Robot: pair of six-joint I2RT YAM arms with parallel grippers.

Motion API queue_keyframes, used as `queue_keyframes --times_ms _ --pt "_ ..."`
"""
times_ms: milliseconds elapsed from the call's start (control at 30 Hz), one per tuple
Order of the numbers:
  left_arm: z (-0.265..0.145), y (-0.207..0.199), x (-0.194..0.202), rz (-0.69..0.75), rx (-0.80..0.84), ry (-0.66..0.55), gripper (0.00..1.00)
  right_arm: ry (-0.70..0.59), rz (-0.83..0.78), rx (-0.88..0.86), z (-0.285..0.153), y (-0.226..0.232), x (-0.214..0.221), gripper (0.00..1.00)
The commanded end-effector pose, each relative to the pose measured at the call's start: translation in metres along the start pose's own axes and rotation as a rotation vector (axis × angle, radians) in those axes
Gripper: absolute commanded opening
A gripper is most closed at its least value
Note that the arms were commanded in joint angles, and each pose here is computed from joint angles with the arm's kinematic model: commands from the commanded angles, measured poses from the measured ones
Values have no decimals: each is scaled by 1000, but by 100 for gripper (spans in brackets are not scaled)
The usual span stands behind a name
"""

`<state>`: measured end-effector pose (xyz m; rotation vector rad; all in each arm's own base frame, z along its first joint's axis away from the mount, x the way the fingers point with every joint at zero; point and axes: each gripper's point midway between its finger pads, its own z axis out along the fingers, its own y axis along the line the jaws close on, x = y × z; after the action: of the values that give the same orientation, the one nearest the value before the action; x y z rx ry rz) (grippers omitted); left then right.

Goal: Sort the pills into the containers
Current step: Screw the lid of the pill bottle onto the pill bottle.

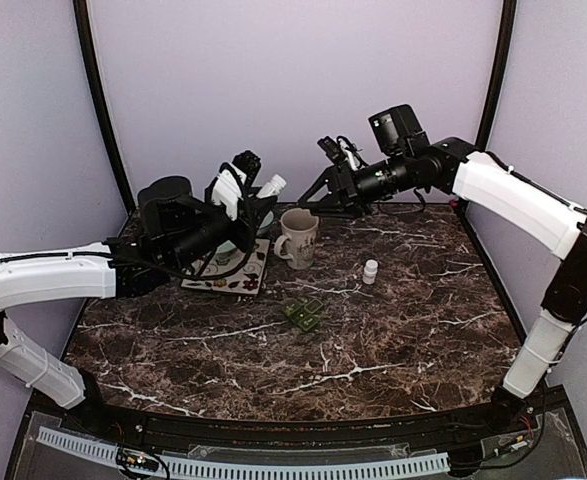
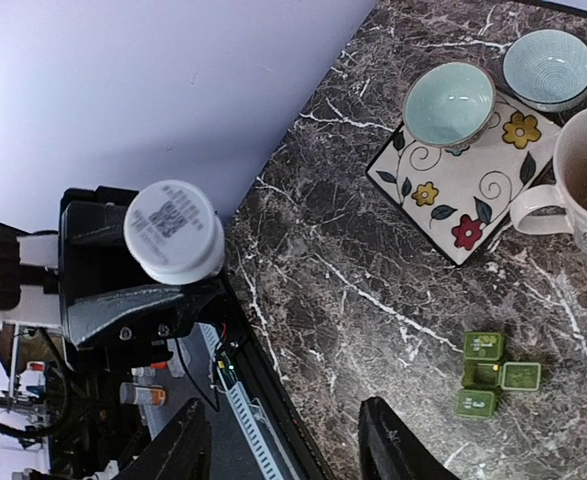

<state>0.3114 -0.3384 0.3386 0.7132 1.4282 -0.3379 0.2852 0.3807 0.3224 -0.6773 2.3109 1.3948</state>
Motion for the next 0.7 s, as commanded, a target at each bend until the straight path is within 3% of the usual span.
queue_keyframes --times_ms 0,333,667 --pt "-7 12 -17 -167 123 -22 0 -51 -143 44 -22 10 -4 50" --pt "-14 -2 -23 -470 574 35 0 -137 -337 87 -40 15 -7 50" --pt "-17 -24 -26 -691 979 123 0 -208 -427 1 -45 37 -19 51"
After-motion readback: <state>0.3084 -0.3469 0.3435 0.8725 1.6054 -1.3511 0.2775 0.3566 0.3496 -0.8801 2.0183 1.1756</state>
